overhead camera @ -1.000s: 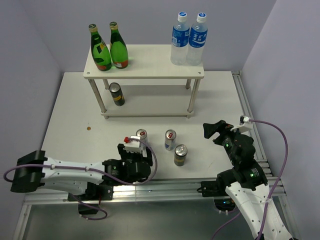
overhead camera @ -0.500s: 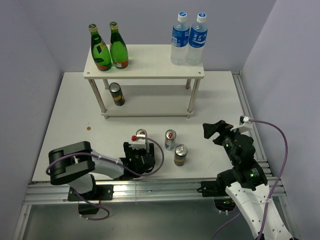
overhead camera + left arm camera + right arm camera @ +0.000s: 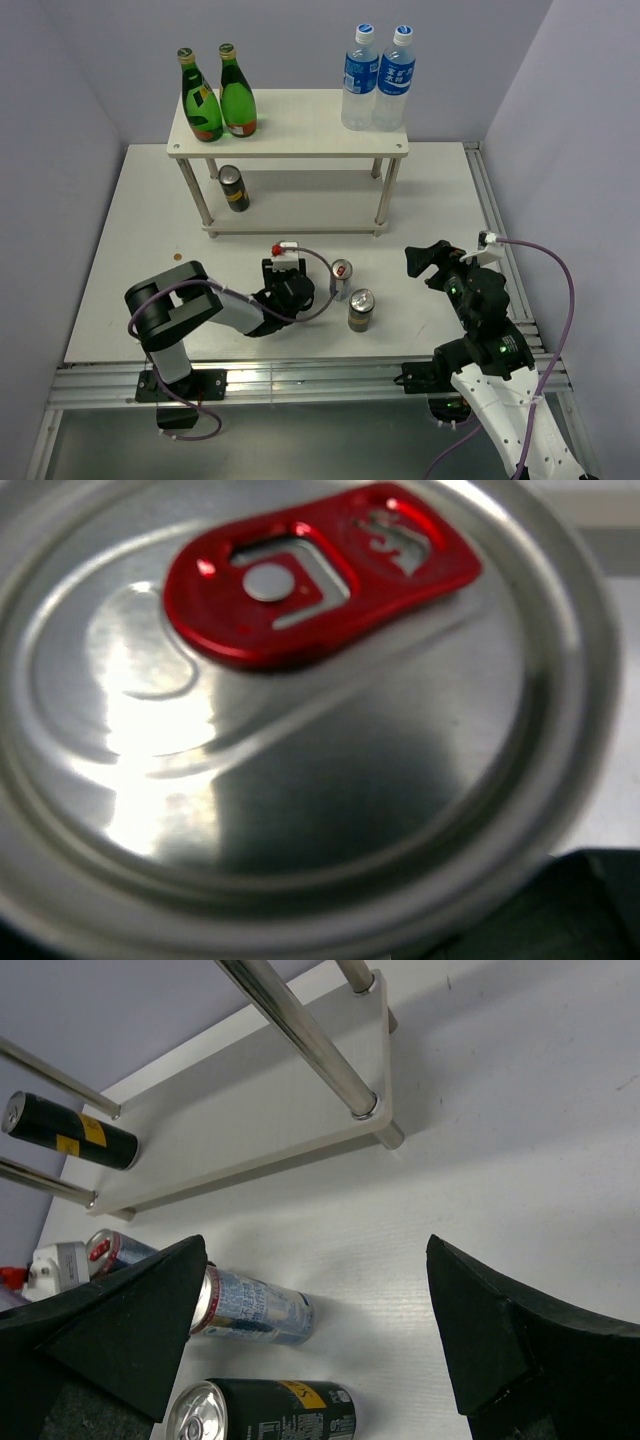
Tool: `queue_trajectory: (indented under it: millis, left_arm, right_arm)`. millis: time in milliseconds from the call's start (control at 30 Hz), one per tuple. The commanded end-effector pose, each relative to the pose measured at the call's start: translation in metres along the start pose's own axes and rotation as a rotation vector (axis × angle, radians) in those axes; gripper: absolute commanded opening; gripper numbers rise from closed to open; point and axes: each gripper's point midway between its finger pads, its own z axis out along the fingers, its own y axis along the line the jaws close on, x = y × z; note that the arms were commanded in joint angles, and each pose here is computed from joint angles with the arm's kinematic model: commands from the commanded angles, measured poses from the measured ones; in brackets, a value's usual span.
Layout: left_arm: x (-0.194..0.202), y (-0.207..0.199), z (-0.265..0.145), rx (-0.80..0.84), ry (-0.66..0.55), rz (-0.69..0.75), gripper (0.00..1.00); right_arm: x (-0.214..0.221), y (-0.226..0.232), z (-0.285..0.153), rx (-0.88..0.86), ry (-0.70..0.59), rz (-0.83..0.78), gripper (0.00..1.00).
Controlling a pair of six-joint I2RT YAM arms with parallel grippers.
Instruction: Place and organize the beverage onto the shelf
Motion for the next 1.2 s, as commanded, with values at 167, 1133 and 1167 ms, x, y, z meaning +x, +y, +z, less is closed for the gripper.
queue_trajectory:
  millis: [167, 1133, 1167]
  left_arm:
    - [-0.109, -0.024, 0.011, -0.011, -0.162, -0.08, 0.0]
    - [-0.175, -0.139, 0.155, 0.193, -0.115, -0.081, 0.0]
    - [-0.18, -0.148, 0.153, 0.212, -0.118, -0.083, 0.0]
  right_arm:
    - [-0.003, 0.005, 0.003, -0.022, -0.017, -0.002, 0.98]
    - [-0.003, 0.008, 0.002, -0.035, -0.011, -0.005, 0.98]
    - [-0.003, 0.008, 0.002, -0.037, -0.011, -0.005, 0.98]
